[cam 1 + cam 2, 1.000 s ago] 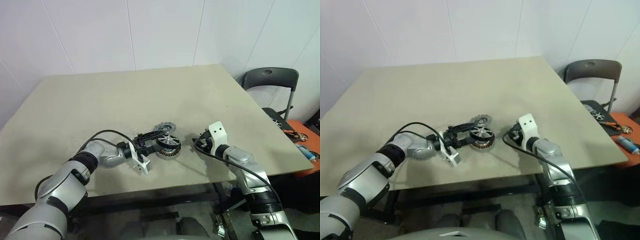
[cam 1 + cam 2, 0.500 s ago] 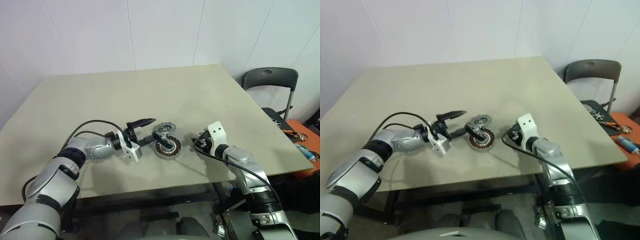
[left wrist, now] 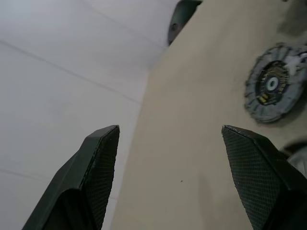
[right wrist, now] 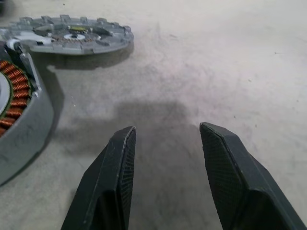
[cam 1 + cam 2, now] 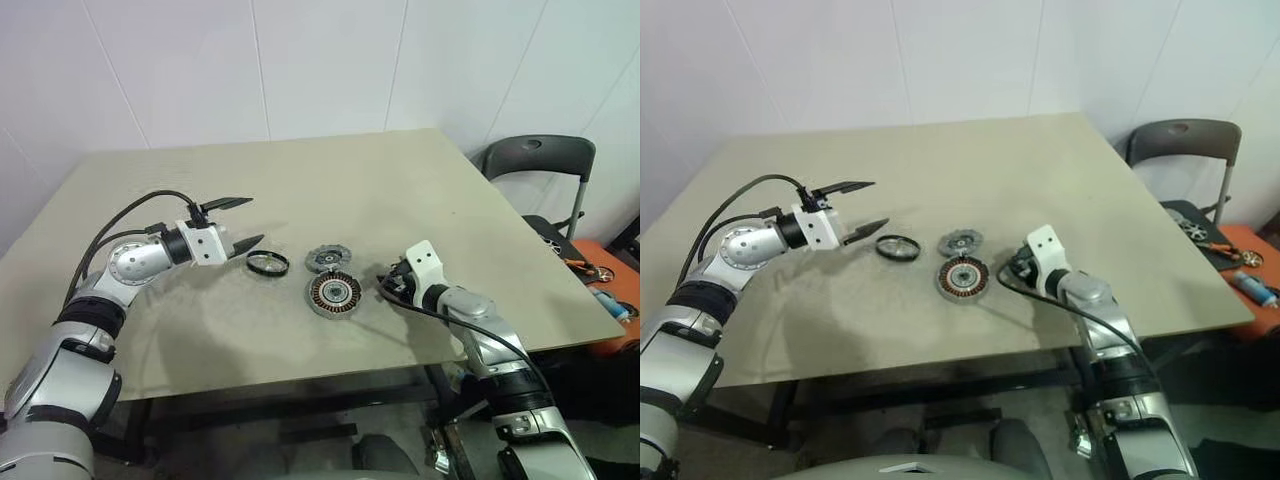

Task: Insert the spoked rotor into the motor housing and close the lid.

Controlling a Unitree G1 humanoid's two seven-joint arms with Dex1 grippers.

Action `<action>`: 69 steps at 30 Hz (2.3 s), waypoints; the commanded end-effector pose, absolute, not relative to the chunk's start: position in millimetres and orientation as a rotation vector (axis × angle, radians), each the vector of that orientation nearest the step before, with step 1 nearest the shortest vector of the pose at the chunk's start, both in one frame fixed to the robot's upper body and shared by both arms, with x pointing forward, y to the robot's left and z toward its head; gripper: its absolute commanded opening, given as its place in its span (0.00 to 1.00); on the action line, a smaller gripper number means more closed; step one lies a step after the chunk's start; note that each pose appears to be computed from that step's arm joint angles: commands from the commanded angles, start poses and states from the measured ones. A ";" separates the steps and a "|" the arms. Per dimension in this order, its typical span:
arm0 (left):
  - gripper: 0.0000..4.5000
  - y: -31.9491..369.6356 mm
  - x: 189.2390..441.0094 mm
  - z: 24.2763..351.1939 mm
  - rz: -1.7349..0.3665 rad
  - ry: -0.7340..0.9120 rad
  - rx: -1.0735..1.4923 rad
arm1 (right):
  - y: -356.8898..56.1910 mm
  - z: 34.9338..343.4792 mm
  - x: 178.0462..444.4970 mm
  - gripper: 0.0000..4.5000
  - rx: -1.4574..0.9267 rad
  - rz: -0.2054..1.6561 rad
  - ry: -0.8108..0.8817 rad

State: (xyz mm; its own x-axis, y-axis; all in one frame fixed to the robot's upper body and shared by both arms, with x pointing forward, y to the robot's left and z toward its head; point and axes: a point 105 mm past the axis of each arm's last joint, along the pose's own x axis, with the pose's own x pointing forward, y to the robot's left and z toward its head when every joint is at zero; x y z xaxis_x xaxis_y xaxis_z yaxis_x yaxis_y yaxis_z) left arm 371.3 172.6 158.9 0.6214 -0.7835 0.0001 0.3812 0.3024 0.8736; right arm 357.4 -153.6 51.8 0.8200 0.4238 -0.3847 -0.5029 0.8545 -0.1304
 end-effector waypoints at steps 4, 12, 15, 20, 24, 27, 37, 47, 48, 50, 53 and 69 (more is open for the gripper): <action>0.80 173.2 378.6 173.5 -0.757 -0.505 0.988 | -144.0 65.6 363.4 0.50 -0.262 0.529 0.295; 0.80 220.4 319.2 88.4 -1.249 -0.021 1.211 | -144.3 66.1 362.3 0.50 -0.267 0.530 0.295; 0.80 240.6 315.9 91.4 -1.214 0.041 1.203 | -128.8 77.8 359.8 0.50 -0.237 0.589 0.264; 0.80 238.5 345.8 127.2 -0.978 -0.111 1.123 | -54.4 148.2 340.0 0.50 0.000 0.927 0.156; 0.80 228.0 357.8 142.2 -0.858 -0.226 1.035 | -31.3 170.1 318.1 0.50 0.014 1.149 0.191; 0.80 224.9 371.6 155.8 -0.739 -0.229 0.764 | -17.3 150.5 324.9 0.50 -0.035 1.171 0.302; 0.80 240.3 390.5 151.9 -0.478 0.018 0.286 | 26.7 107.5 351.4 0.50 -0.540 1.084 0.249; 0.80 233.9 388.6 134.8 -0.414 0.057 0.274 | 66.5 104.9 342.9 0.50 -0.690 1.211 0.135; 0.80 233.3 388.6 134.4 -0.409 0.056 0.277 | 70.4 109.1 346.5 0.50 -0.683 1.207 0.123; 0.80 231.6 388.0 132.4 -0.401 0.054 0.283 | 76.8 118.1 354.3 0.50 -0.673 1.195 0.094; 0.80 230.3 386.5 130.1 -0.391 0.049 0.295 | 78.6 126.9 371.4 0.50 -0.604 1.134 0.106; 0.80 227.8 380.2 123.2 -0.364 0.049 0.274 | 66.6 73.7 386.0 0.50 -0.397 0.999 0.405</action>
State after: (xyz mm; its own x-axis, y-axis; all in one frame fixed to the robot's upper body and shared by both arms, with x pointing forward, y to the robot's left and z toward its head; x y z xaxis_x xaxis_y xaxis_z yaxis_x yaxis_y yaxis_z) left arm 378.8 224.6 109.3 0.9218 -0.3606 -0.1421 0.3855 0.8915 0.2382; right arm 382.2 59.7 59.6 0.4647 0.7082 -0.5315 -0.8681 0.4827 -0.1157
